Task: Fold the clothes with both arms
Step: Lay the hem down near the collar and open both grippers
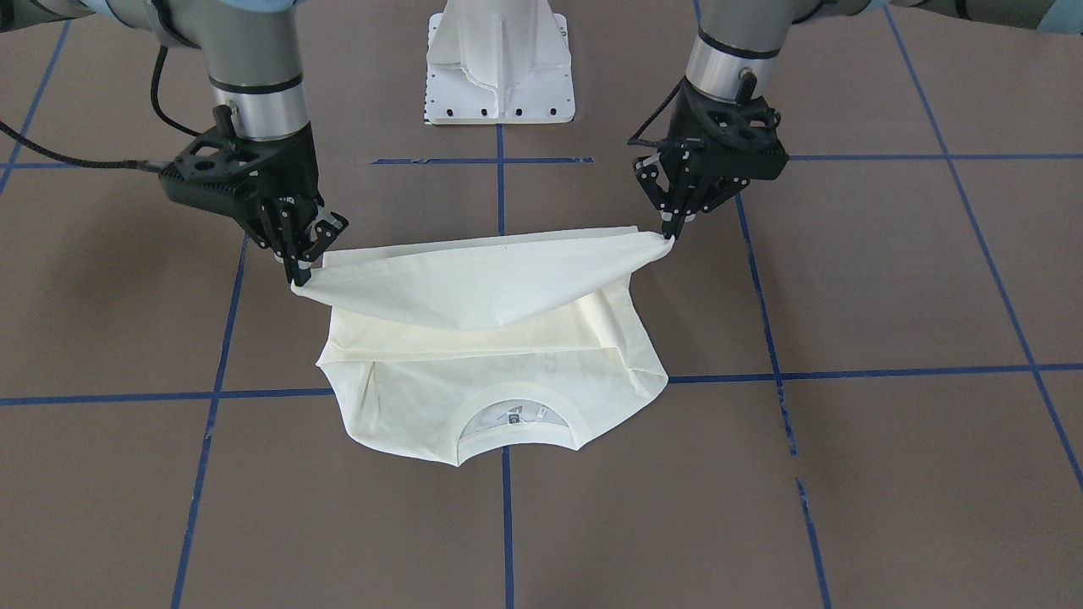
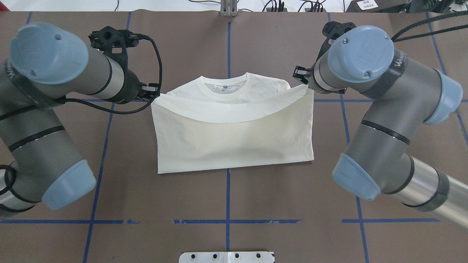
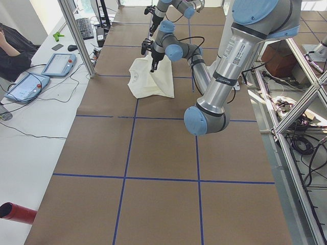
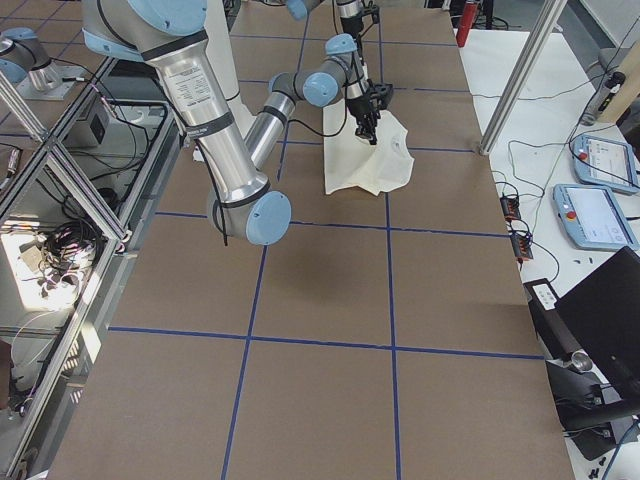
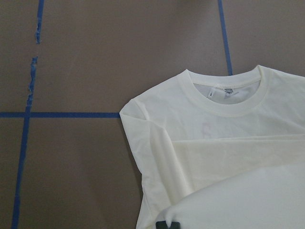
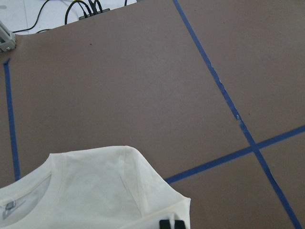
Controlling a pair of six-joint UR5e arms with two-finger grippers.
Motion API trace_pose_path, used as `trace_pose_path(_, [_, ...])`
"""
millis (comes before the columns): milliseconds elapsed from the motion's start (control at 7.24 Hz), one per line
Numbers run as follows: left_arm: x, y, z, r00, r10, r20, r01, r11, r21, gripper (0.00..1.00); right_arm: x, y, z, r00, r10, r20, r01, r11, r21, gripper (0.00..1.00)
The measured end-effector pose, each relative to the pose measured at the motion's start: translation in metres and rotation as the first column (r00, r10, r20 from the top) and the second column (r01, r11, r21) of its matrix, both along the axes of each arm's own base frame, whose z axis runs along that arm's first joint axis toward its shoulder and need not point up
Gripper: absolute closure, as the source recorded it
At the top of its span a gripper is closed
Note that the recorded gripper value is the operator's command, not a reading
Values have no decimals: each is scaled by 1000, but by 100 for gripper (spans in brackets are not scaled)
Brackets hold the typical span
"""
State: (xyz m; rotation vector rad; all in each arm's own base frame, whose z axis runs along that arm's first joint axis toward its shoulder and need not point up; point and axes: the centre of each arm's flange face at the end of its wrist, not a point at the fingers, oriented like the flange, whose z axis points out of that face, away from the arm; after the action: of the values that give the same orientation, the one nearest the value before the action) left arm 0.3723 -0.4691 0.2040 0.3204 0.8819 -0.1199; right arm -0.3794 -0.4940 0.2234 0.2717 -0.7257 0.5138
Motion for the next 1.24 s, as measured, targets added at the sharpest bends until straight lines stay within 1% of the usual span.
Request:
trace_pose_path(276, [39,-58,47,999,-25,21,25,1000,18,100,-48,-68,27,1000,8,-24,-7,1000,11,100])
trace_pose_path(414, [55,-79,69,999,-38,31,37,999,31,100,-75,-97,44,999,8,-32,-7,1000,14,100])
trace_pose_path(552, [68,-94,89,998,-45,40,43,998,36,100,-93,-115,65,999,6,-38,-5,1000,16,100])
trace_pose_path(829, [83,-109,113,997,-47,67,45,998,33,100,-104,-127,92,998,-4,-55,5,1000,18,100])
trace_pose_path(1105, [89,-112,120,996,-38,81,35,999,38,100,-105,-128,99,998,-13,-64,15,1000,22,100])
trace_pose_path(1243, [90,-112,121,996,-36,81,33,999,39,93,-104,-128,100,998,-17,-66,18,1000,25,87])
